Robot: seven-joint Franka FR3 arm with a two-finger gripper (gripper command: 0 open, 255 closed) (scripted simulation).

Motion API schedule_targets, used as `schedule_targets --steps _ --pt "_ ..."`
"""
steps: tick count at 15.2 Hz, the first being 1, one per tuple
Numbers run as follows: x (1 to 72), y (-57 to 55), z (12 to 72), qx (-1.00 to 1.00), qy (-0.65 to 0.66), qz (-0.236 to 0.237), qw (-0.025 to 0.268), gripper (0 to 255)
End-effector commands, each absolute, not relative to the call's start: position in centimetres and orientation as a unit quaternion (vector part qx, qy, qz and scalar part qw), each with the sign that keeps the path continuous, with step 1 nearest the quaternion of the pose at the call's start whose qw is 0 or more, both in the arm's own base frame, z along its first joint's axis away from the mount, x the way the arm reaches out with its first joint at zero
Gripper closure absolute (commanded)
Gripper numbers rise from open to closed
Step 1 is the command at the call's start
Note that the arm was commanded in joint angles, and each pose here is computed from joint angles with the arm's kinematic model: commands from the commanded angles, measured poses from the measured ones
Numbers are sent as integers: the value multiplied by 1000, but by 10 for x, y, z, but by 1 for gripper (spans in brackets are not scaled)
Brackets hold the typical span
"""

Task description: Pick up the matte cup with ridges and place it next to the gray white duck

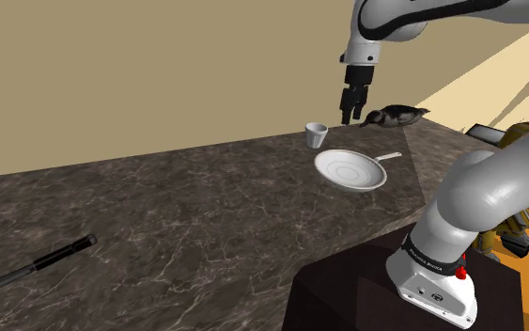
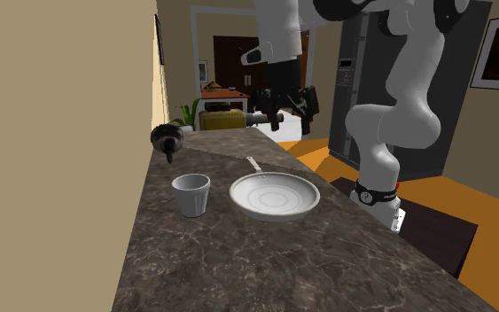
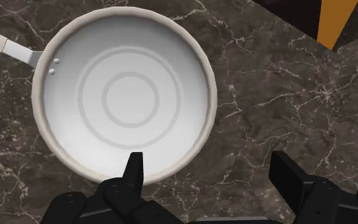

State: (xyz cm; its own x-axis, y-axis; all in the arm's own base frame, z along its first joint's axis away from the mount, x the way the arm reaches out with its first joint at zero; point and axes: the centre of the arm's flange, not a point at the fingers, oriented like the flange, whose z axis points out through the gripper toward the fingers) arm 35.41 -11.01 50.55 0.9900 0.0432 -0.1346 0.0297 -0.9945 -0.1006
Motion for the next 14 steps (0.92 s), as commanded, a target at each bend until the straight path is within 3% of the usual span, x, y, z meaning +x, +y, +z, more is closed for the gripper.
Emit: schedule_targets --steps 1,14 --pt "366 -130 494 -997 -20 62 50 0" --pt "461 -252 431 -998 -30 22 59 0"
